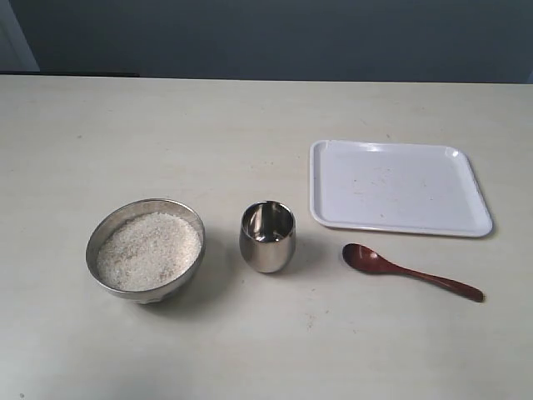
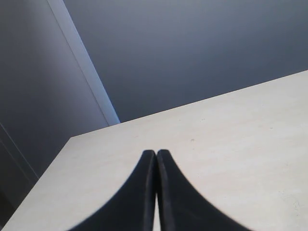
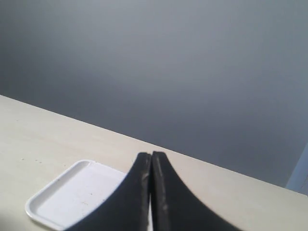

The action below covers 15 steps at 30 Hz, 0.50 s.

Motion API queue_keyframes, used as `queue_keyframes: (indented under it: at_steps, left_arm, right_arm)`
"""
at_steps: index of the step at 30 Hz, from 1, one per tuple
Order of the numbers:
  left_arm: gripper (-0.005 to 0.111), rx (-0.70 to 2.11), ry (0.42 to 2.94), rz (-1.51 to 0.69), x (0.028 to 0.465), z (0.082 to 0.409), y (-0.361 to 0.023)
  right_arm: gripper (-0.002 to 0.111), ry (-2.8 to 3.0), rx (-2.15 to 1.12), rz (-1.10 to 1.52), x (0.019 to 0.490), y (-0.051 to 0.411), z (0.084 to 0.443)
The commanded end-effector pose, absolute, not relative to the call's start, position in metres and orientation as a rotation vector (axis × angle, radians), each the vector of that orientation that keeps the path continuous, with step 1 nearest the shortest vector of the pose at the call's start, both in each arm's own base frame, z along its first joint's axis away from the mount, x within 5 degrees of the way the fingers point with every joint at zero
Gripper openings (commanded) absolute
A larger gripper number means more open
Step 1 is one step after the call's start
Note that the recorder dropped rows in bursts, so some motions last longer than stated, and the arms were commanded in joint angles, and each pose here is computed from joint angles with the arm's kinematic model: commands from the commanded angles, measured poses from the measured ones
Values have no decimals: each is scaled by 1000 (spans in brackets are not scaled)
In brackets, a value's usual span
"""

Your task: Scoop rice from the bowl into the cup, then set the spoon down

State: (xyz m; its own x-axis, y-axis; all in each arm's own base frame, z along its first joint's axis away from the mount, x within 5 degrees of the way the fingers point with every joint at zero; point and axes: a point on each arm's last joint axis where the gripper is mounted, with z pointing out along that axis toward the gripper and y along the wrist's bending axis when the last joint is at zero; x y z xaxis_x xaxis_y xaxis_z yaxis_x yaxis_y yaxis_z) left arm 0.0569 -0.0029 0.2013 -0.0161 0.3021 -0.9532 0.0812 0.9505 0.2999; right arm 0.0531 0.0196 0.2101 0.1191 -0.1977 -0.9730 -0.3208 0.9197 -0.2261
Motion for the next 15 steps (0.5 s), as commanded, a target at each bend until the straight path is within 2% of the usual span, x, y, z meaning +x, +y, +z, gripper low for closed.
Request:
queue_keyframes:
  at_steps: [1, 4, 7, 9, 15]
  left_arm:
    - [0, 302, 1573, 172, 56, 203, -3]
    - [0, 302, 1573, 172, 56, 203, -3]
    - [0, 302, 1573, 172, 56, 203, -3]
    - [0, 302, 1573, 172, 56, 203, -3]
    - [0, 302, 1573, 172, 56, 203, -3]
  right_arm:
    - [0, 1430, -420, 89, 53, 19, 213]
    - [0, 1361, -287, 164, 53, 16, 222]
    - [0, 1362, 203, 642, 54, 9, 225]
    - [0, 1341, 405, 831, 54, 6, 227]
    - [0, 1267, 583, 957, 55, 1, 229]
